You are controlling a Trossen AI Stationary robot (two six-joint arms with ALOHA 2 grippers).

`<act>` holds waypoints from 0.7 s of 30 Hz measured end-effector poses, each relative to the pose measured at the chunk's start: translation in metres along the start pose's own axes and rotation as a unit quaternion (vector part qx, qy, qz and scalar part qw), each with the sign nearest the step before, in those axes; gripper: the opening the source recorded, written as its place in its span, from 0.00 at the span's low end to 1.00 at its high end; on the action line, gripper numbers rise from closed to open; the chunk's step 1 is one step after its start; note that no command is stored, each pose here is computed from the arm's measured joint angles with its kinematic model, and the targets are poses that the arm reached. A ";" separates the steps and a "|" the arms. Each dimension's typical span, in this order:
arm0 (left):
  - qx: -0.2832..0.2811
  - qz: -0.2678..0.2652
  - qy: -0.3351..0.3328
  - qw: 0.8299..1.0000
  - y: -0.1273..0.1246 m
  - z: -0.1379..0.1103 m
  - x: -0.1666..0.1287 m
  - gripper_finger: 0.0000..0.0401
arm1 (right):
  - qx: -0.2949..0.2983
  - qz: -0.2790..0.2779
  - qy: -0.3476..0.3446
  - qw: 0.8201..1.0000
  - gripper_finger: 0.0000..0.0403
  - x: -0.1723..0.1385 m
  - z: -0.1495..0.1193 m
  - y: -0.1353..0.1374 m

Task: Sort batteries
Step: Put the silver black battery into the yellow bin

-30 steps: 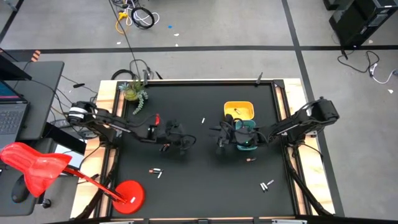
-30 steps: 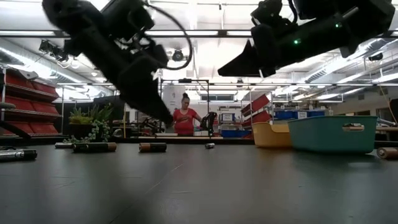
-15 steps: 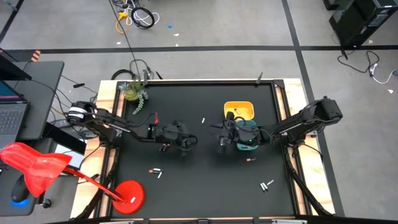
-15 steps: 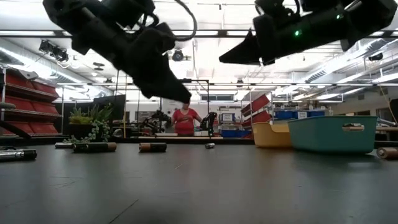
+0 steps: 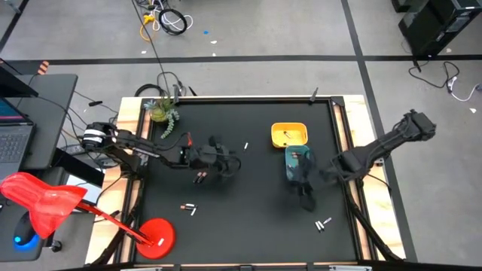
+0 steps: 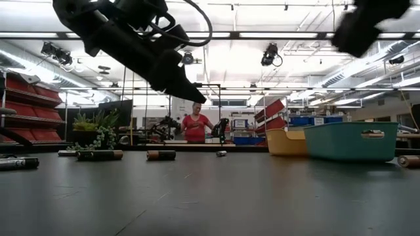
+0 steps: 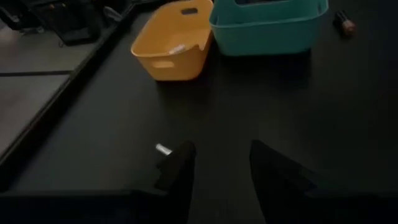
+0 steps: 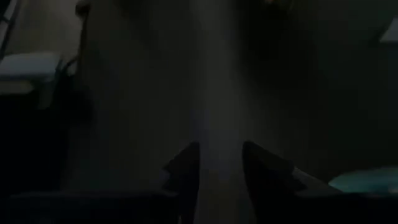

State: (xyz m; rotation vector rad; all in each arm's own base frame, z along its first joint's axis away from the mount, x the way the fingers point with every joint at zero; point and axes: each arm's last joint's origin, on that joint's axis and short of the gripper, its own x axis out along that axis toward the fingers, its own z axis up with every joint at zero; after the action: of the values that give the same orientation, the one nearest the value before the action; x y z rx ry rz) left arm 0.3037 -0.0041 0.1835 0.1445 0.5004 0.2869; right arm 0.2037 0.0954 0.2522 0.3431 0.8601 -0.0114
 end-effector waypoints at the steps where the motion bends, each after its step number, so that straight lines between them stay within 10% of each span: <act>1: -0.001 0.002 -0.003 1.000 0.001 0.001 0.000 0.39 | 0.021 0.003 0.024 0.999 0.32 0.002 -0.005 0.005; 9: 0.028 0.008 -0.027 0.999 0.004 0.005 0.001 0.39 | 0.162 -0.034 0.219 0.961 0.32 0.032 -0.049 0.043; 21: 0.054 -0.011 -0.066 0.996 0.021 0.012 0.006 0.39 | 0.337 -0.122 0.294 0.886 0.32 0.064 -0.081 0.092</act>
State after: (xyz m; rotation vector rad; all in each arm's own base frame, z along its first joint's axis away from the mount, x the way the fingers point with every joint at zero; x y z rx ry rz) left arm 0.3098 0.0169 0.1954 0.2613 0.3872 0.2270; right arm 0.1992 0.2151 0.1828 0.9211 1.4958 -0.4727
